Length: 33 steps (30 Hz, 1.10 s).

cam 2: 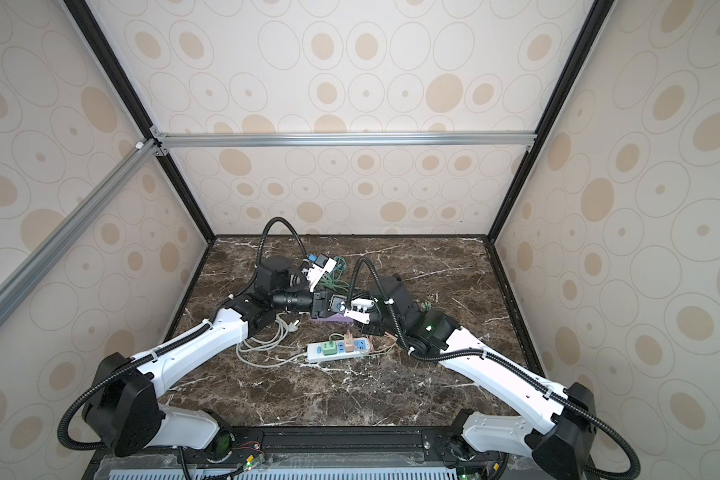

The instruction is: Insert the plug

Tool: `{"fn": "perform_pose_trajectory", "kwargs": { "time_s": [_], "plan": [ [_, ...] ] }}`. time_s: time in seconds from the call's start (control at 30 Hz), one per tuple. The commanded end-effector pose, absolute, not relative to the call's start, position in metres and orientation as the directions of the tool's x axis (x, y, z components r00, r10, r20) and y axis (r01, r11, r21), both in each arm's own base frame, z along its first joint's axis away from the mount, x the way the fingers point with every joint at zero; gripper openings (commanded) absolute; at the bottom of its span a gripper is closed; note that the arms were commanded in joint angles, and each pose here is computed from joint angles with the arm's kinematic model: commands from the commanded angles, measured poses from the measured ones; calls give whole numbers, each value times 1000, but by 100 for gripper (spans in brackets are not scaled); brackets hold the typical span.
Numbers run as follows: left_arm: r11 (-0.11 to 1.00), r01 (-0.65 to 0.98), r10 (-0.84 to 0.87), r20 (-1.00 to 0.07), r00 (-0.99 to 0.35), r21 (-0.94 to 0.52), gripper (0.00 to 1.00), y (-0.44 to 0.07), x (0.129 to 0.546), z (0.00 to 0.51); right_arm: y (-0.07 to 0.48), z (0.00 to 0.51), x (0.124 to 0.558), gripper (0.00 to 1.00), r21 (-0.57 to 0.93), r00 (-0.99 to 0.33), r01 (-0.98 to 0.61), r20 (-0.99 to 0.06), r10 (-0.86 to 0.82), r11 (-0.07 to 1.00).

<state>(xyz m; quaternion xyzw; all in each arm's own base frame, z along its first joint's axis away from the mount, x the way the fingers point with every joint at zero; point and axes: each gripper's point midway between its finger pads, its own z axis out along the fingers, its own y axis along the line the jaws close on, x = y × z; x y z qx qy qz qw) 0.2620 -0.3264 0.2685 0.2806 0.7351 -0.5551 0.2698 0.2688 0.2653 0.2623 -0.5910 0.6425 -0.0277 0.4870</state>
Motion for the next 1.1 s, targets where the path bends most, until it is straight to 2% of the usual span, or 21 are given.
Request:
{"fn": "perform_pose_trajectory", "kwargs": {
  "time_s": [0.0,0.27,0.43,0.53,0.7,0.87,1.07],
  "plan": [
    [133,786,121,-777,-617,-604,16,-334,248,297,271,276,273,47,-585,145,-714,-661,-736,385],
    [198,794,81,-797,-598,-575,5,-332,262,298,238,276,246,57,-313,-113,-745,-811,-574,589],
    [226,804,18,-823,-568,-550,1,-327,272,308,228,293,219,70,-59,-191,-785,-924,-331,617],
    [211,820,-40,-843,-536,-531,0,-324,274,321,229,302,207,75,100,-224,-809,-963,-147,580],
    [118,863,-123,-870,-478,-491,0,-320,259,348,246,317,201,72,352,-329,-850,-936,127,392],
    [59,903,-192,-893,-407,-425,0,-311,241,370,260,335,200,67,396,-341,-884,-910,237,250],
    [10,931,-232,-906,-354,-366,0,-302,223,386,261,352,198,61,384,-331,-909,-902,276,166]
  ]
}}
